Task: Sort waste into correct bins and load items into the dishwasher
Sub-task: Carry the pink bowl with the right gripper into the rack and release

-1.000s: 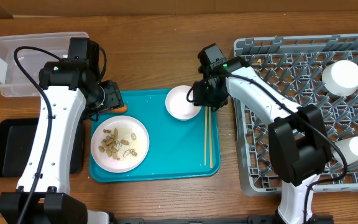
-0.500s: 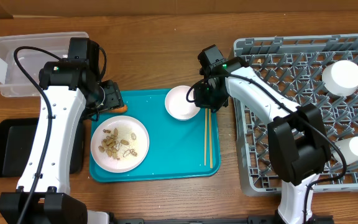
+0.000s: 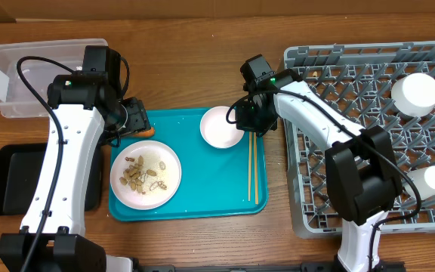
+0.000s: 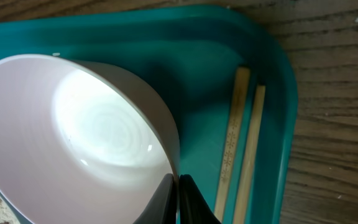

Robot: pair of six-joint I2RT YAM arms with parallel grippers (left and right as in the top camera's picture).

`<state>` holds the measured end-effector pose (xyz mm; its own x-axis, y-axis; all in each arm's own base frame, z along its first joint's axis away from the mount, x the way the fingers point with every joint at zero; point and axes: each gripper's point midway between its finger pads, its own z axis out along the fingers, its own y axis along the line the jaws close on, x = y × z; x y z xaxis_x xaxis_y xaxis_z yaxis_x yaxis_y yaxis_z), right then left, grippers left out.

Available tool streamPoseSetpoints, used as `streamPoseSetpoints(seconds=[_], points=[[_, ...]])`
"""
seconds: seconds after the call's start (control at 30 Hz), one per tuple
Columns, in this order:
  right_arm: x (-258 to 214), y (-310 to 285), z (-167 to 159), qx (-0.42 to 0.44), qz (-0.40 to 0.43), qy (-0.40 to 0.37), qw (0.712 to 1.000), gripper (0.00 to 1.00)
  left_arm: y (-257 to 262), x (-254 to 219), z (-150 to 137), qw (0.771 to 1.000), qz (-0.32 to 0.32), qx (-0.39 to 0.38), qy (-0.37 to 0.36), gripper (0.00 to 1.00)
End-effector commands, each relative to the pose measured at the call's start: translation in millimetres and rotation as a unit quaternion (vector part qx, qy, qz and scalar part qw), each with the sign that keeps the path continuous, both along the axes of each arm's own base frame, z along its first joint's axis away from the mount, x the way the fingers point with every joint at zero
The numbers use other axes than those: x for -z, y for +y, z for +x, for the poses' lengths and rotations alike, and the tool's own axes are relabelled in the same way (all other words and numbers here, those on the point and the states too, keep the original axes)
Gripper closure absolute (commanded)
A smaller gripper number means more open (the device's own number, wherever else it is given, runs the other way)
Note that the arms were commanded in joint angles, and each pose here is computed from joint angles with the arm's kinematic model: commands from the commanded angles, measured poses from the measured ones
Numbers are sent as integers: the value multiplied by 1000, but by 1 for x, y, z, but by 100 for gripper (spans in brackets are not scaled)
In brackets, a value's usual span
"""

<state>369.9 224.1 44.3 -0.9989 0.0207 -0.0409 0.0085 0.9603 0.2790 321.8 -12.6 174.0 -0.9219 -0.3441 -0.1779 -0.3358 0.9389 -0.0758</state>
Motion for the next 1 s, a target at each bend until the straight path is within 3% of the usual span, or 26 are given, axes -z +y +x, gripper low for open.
streamPoseSetpoints(seconds=[0.0,0.27,0.4,0.5,0.6,0.8,0.97], points=[[-28,-6,13,6,-4,-37,999,96,1,-7,3,1000,5,4,-12,31],[-157,-70,39,29,-116,-210,970,96,1,-7,4,1000,5,3,-14,31],[-216,-146,45,93,-273,-303,909,96,1,-7,4,1000,5,3,-15,31],[-249,-208,41,160,-409,-327,837,96,1,-7,5,1000,5,3,-16,31],[-262,-247,36,214,-480,-329,785,96,1,-7,5,1000,5,4,-17,31],[-248,-314,18,345,-534,-315,704,96,1,-7,5,1000,5,4,-17,31],[-219,-355,11,374,-564,-290,677,96,1,-7,5,1000,6,5,-18,31]])
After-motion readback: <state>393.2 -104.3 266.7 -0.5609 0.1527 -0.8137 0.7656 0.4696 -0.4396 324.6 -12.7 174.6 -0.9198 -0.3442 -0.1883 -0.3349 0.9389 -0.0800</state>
